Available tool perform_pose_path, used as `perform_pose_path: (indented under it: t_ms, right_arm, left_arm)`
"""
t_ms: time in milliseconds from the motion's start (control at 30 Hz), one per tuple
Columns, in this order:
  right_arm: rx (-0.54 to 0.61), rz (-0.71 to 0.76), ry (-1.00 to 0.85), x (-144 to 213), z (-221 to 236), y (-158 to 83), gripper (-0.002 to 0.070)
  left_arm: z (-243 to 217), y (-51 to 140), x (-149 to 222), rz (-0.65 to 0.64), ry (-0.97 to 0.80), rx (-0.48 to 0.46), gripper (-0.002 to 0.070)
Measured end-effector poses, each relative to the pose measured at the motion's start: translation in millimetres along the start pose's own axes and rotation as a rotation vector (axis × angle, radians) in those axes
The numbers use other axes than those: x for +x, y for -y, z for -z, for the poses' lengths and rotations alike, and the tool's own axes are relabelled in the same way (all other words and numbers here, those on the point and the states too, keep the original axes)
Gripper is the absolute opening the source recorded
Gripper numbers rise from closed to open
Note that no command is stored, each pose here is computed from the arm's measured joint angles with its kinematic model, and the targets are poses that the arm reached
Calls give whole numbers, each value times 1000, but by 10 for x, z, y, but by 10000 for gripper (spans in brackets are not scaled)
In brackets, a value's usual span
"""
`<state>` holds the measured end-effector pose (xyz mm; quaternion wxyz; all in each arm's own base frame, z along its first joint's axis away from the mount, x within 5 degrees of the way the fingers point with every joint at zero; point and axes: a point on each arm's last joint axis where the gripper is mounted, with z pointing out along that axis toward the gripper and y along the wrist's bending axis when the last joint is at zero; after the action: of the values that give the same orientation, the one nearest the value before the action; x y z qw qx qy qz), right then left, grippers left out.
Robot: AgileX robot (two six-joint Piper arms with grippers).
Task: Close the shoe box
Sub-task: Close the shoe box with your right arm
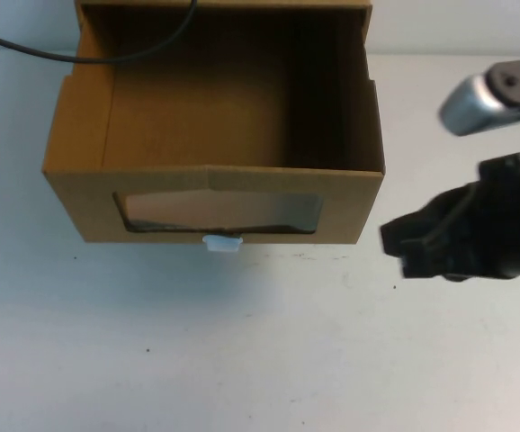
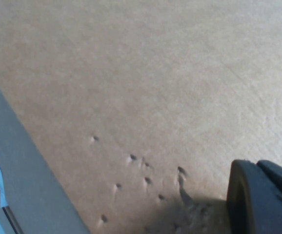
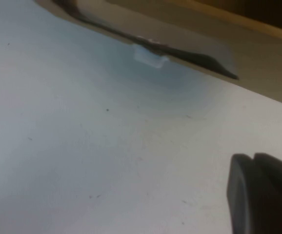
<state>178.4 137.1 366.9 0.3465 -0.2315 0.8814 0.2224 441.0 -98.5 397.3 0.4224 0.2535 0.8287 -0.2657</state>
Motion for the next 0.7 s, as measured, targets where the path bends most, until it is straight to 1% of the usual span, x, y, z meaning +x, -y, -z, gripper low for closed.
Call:
perform_pose_path:
  t_ms: [200,300,400,700]
  right_arm:
    - [-58,138,19,-115,-315,-481,-11]
    - [-90,181,28,-146,-478,-659,-11]
    - [-98,194,48,-216,-629,-733,-11]
    - [-71,237,79,-482,-953,-821,-11]
  left_arm:
    - [0,1,1,2,-1,1,-5]
    - [0,1,1,2,-1,1,-5]
    - [0,1,1,2,-1,1,-5]
    - [0,1,1,2,-1,1,-5]
